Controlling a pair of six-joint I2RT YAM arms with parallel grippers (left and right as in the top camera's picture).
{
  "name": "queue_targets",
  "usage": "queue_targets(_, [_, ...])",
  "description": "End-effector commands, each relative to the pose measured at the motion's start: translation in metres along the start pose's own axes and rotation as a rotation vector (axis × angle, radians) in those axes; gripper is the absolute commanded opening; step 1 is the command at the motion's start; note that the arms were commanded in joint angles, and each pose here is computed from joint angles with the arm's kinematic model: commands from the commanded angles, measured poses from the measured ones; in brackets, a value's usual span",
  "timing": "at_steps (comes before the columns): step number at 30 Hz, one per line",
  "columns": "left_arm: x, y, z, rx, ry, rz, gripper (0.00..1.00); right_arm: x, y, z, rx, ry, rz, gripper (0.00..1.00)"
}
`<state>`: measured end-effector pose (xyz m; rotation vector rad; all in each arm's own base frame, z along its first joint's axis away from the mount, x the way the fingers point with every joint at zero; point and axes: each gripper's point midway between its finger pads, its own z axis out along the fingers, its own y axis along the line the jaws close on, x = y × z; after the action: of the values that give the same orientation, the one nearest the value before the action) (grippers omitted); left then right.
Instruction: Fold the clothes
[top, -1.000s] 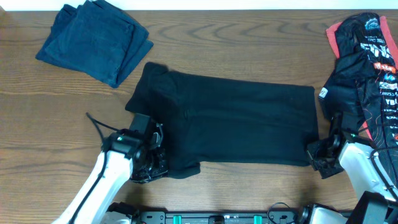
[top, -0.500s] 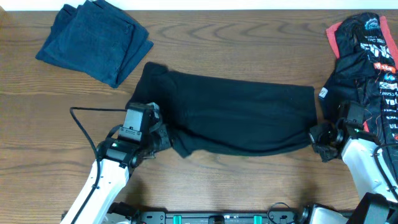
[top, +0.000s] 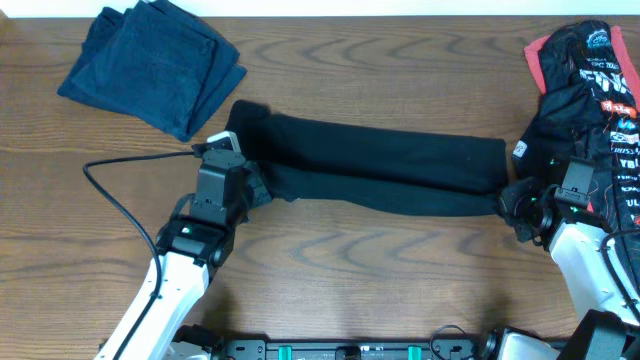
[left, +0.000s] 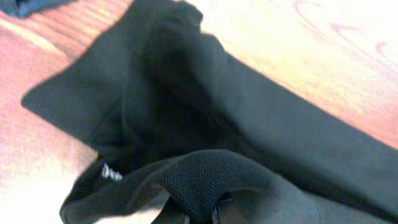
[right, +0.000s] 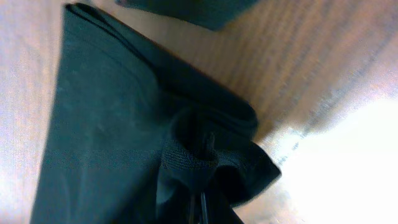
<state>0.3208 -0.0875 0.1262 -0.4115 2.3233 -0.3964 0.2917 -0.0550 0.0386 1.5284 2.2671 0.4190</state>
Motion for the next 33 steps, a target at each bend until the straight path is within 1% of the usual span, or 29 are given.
queue_targets(1, [-0.017,0.005,0.008,-0.058,-0.067,-0.011,0.06,-0.007,0.011,-0.001,-0.029,-0.024,-0.001,0.01])
queue_targets(8, [-0.019,0.012,0.033,-0.104,-0.083,-0.009,0.06,-0.017,0.035,-0.003,-0.119,-0.076,-0.027,0.01])
queue_targets(12, [-0.015,0.02,0.043,-0.14,-0.074,-0.002,0.07,-0.021,0.06,-0.006,-0.203,-0.117,-0.072,0.01])
queue_targets(17, [-0.008,0.024,0.055,-0.158,-0.05,0.002,0.07,-0.017,0.085,-0.006,-0.281,-0.14,-0.127,0.04])
queue_targets(24, [-0.007,0.024,0.067,-0.153,-0.056,0.001,0.08,-0.016,0.079,0.005,-0.213,-0.185,-0.146,0.03])
queue_targets(26, [-0.009,0.024,0.069,-0.156,-0.066,0.0,0.15,-0.017,0.079,0.007,-0.209,-0.192,-0.144,0.04])
queue_targets(27, [-0.011,0.025,0.069,-0.164,-0.075,0.0,0.17,-0.017,0.079,0.007,-0.211,-0.193,-0.145,0.06])
queue_targets(28, [-0.012,0.027,0.07,-0.172,-0.082,0.001,0.27,-0.018,0.08,0.007,-0.215,-0.195,-0.148,0.11])
queue_targets(29, [-0.013,0.03,0.07,-0.188,-0.094,0.0,0.35,-0.019,0.082,0.007,-0.222,-0.201,-0.161,0.21])
queue_targets(30, [-0.014,0.031,0.07,-0.196,-0.099,0.001,0.44,-0.019,0.083,0.006,-0.225,-0.204,-0.172,0.27])
queue_targets(31, [-0.015,0.032,0.071,-0.204,-0.105,0.001,0.59,-0.02,0.085,0.006,-0.233,-0.208,-0.189,0.44])
queue_targets(32, [-0.016,0.033,0.071,-0.206,-0.11,0.005,0.76,-0.019,0.088,0.005,-0.243,-0.208,-0.209,0.63])
queue_targets(33, [-0.016,0.033,0.071,-0.207,-0.109,0.013,0.86,-0.018,0.091,0.005,-0.256,-0.204,-0.233,0.82])
